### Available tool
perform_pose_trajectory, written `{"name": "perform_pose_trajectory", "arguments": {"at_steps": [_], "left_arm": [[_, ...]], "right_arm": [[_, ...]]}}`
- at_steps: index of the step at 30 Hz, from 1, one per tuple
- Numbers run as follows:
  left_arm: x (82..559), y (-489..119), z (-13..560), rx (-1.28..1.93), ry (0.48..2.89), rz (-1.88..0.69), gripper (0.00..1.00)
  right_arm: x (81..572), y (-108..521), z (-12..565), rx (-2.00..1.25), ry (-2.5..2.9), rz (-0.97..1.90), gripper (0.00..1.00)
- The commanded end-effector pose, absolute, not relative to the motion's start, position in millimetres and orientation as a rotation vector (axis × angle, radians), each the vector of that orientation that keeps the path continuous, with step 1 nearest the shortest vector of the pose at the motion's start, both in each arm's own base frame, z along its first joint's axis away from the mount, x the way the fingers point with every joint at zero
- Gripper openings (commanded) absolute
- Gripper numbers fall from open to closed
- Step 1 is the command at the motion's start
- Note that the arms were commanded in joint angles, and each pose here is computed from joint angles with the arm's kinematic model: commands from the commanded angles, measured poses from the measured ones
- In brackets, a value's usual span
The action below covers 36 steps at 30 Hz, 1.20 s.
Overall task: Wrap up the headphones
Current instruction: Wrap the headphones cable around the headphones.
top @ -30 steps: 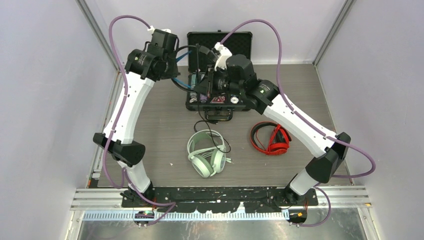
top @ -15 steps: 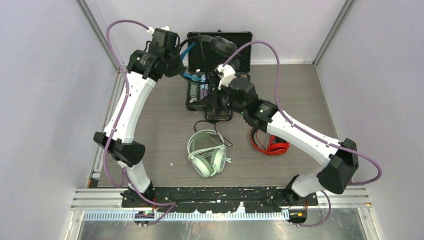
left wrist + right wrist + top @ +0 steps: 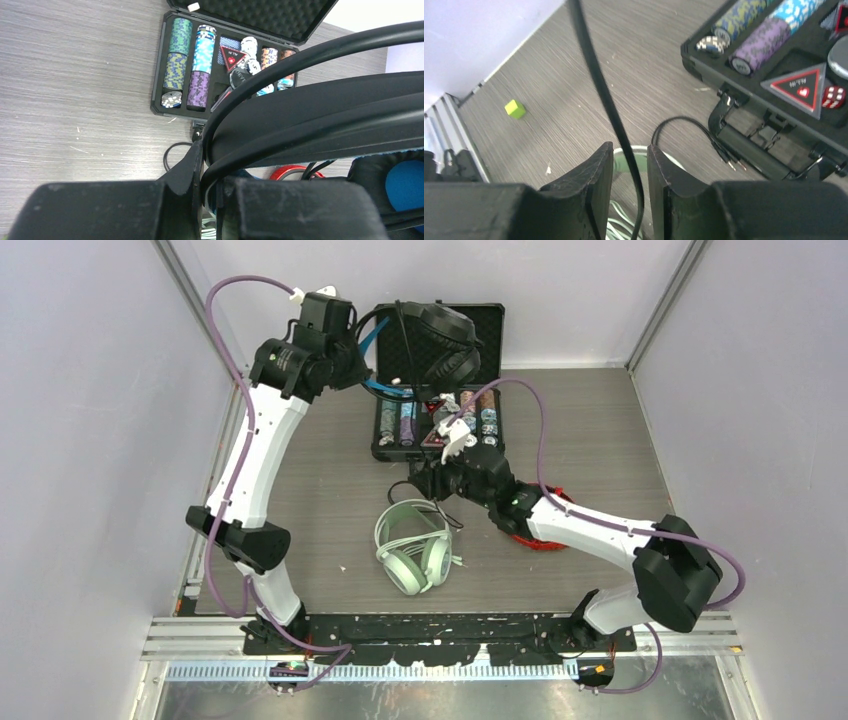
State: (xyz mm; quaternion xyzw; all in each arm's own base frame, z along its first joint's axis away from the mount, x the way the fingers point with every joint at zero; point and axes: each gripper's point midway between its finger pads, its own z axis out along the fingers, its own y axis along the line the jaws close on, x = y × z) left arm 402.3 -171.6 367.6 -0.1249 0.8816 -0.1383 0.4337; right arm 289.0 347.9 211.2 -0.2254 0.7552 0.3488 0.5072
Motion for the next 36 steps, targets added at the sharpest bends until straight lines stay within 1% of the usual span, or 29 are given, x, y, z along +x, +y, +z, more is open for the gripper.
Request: {"name": "perform_pose_trajectory", "arguments": {"at_steps": [1, 7, 14, 15, 16, 19, 20, 24, 33, 36], "left_arm": [[398, -170, 437, -0.345, 1.984, -0.483, 0.0], [394, -166, 449, -0.339, 1.959, -0.494, 0.0], [390, -166, 460, -0.338, 1.939, -0.551, 0.0], [390, -166, 461, -0.337, 1.937, -0.559, 0.0], [389, -166, 463, -0.333, 1.934, -0.567, 0.0], [386, -163, 467, -0.333, 1.929, -0.589, 0.0], [385, -163, 468, -0.33, 1.932, -0.609, 0.0], [380, -161, 478, -0.309, 1.916, -0.685, 0.0], [358, -189, 517, -0.226, 1.816, -1.04, 0.0], [351, -193, 525, -0.191, 1.798, -1.088, 0.0]], "right_arm": [[291, 352, 209, -0.523, 1.718, 0.867, 0.37], [278, 332, 162, -0.494, 1.798, 0.836, 0.36], [265, 313, 131, -0.463, 1.839, 0.823, 0.3], [265, 312, 128, -0.464, 1.845, 0.82, 0.27], [263, 310, 123, -0.468, 1.855, 0.815, 0.22], [267, 301, 119, -0.431, 1.857, 0.768, 0.03], [268, 299, 119, -0.422, 1.857, 0.759, 0.01], [273, 294, 127, -0.404, 1.84, 0.739, 0.0], [292, 293, 134, -0.394, 1.84, 0.708, 0.01], [302, 290, 136, -0.351, 1.844, 0.719, 0.01]]}}
